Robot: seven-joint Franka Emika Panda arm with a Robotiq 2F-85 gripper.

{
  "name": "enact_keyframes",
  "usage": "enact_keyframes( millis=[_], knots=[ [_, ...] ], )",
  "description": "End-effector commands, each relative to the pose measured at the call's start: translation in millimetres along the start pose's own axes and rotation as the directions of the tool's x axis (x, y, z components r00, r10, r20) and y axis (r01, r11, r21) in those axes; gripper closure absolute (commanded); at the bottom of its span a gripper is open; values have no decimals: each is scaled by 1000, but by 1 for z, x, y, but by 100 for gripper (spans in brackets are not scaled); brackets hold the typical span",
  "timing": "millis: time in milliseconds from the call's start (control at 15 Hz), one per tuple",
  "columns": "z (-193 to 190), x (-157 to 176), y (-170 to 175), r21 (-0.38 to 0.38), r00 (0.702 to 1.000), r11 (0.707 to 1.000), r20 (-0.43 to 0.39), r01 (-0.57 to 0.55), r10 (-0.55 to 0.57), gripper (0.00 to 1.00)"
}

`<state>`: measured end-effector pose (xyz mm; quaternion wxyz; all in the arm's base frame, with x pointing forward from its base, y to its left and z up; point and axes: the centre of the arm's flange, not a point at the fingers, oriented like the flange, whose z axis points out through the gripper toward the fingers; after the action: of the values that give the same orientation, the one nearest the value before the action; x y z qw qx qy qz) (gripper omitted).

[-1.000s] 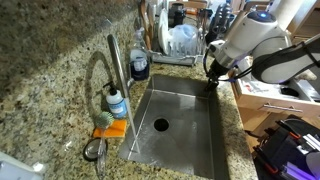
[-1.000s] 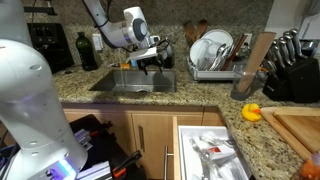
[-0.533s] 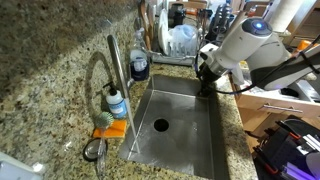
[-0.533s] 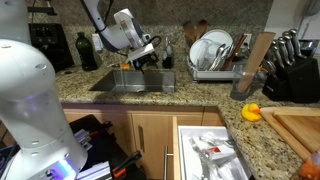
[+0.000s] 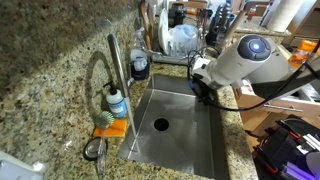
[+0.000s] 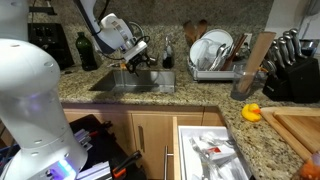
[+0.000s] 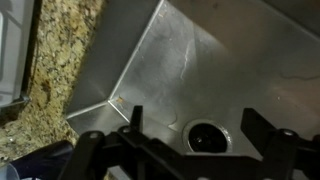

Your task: Close the faucet then open it again

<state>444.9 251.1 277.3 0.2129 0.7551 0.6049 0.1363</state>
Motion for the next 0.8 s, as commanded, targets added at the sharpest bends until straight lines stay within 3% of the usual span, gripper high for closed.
enact_keyframes(
  millis=[0,133,200,267,400,467,733],
  knots=[
    [1,-59,16,-112,987,984,98,136,-126,0],
    [-12,-87,23,-231,986,964,128,131,-103,0],
    [-22,-100,21,-222,998,975,62,2,13,0],
    [-2,-70,36,-178,994,981,91,75,-59,0],
    [-15,-86,37,-205,997,979,78,14,2,0],
    [-8,-78,37,-192,994,976,-21,99,-105,0],
    [-6,-44,52,-263,951,939,-151,223,-268,0]
  ],
)
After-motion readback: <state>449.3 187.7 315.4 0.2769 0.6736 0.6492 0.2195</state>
